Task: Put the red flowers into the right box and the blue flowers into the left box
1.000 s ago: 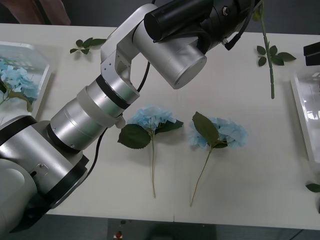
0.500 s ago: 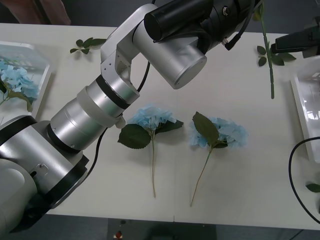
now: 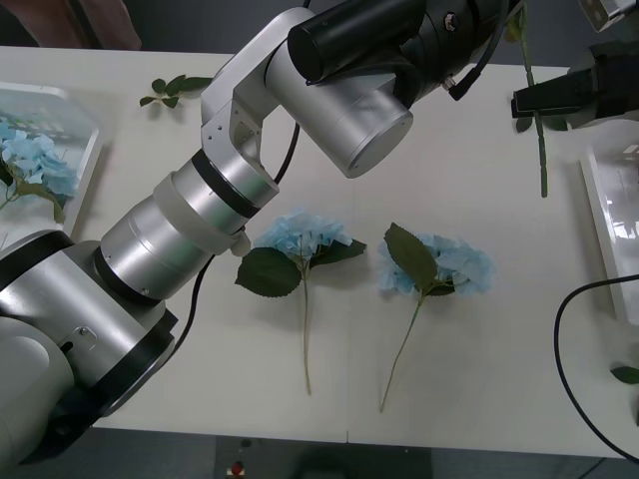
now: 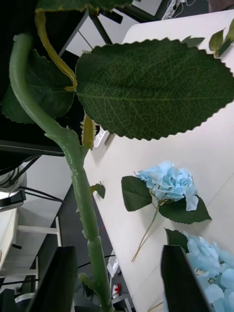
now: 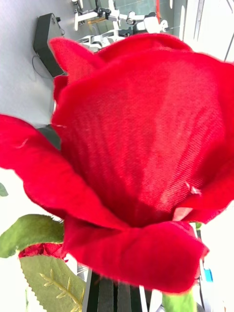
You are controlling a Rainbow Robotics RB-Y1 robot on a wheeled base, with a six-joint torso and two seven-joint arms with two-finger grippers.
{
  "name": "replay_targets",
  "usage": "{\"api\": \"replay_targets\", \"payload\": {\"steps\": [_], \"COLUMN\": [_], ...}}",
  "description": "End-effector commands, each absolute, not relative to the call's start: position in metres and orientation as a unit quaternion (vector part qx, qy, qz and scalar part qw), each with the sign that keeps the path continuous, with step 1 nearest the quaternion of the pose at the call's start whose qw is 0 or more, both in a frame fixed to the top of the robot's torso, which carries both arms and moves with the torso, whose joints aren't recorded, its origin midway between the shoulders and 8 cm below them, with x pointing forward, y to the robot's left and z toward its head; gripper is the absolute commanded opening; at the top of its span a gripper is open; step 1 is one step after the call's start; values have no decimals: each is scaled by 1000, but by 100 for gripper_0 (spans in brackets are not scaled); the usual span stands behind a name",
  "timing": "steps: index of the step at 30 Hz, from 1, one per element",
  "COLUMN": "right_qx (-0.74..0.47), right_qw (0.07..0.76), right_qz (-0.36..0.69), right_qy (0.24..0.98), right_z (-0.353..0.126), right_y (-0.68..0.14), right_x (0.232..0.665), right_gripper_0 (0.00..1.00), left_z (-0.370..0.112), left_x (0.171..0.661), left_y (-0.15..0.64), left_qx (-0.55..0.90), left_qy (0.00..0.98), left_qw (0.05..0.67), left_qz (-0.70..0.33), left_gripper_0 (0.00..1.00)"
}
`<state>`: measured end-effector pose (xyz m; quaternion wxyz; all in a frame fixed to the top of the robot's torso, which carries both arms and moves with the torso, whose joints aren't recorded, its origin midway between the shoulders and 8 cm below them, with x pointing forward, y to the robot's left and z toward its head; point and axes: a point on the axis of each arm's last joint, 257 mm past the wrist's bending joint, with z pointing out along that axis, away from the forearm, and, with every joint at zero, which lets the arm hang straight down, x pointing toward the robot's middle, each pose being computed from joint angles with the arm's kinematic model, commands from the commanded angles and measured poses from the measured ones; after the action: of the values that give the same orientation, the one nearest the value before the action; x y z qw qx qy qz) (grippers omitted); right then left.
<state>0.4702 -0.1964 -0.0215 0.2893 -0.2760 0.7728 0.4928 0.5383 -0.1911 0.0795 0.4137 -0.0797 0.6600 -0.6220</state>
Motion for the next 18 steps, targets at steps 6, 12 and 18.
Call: {"api": "replay_targets", "payload": {"steps": [6, 12, 18], "right_qx": [-264, -261, -257], "right_qw": [296, 297, 299], "right_qz": [496, 498, 499], "right_qy": [772, 772, 772], "right_z": [-1, 1, 3], "right_y": [-194, -195, -197], "right_x": [475, 475, 475], "right_gripper_0": [0, 0, 0], "left_z": [103, 103, 103], "left_x": [523, 523, 523], "left_y": [-203, -203, -203], "left_qx": [-61, -61, -61], "left_qy": [646, 646, 646], "left_qw": [415, 415, 415], "left_qz": [-638, -638, -638], "left_gripper_0": [0, 0, 98]}}
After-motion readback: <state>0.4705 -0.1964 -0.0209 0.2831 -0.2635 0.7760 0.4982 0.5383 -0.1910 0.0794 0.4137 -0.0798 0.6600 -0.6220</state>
